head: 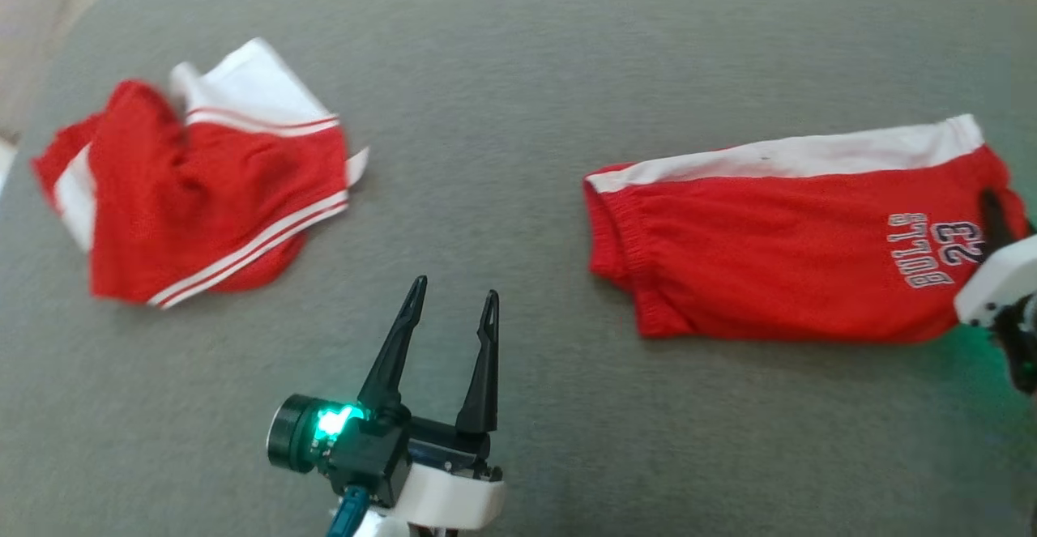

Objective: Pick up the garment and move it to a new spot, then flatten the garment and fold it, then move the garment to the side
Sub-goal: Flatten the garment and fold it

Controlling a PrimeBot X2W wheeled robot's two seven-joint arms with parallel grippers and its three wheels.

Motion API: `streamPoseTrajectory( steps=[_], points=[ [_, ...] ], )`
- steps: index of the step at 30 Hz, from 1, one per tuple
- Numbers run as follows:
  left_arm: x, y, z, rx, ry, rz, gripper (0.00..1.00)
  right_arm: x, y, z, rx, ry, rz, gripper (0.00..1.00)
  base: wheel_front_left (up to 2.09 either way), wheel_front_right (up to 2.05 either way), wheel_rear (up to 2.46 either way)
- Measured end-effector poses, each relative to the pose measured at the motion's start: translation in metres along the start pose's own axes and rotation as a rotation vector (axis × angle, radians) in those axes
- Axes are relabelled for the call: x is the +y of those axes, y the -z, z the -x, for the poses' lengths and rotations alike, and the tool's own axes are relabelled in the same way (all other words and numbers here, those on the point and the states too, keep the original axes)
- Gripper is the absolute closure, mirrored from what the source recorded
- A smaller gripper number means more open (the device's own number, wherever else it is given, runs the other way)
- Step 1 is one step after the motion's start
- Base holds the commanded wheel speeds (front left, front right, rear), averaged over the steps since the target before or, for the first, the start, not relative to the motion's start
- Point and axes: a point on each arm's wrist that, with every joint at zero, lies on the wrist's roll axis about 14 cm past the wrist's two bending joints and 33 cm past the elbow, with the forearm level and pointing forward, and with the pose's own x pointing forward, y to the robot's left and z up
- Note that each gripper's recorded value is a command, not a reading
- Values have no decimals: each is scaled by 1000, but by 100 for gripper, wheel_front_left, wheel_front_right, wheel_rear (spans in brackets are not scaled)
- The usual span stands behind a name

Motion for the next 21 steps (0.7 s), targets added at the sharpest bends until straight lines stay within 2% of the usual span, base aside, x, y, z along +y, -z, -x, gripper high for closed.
streamPoseTrajectory(
  steps=[6, 10, 13, 16, 21],
  points=[
    [-30, -1, -7, -7, 100, 13, 0, -66, -13, 39, -47, 135, 56, 100, 0, 0, 0],
    [-45, -1, -10, -11, 154, 19, 0, -79, -24, 56, -104, 163, 69, 100, 0, 0, 0],
    [-54, -1, -10, -11, 185, 16, 0, -59, -59, 58, -213, 106, 130, 100, 0, 0, 0],
    [-58, -3, -7, -15, 196, 13, 0, -23, -90, 58, -312, 21, 165, 100, 0, 0, 0],
    [-57, 0, 3, -2, 191, 21, 0, 42, -115, 60, -407, -129, 201, 100, 0, 0, 0]
  ],
)
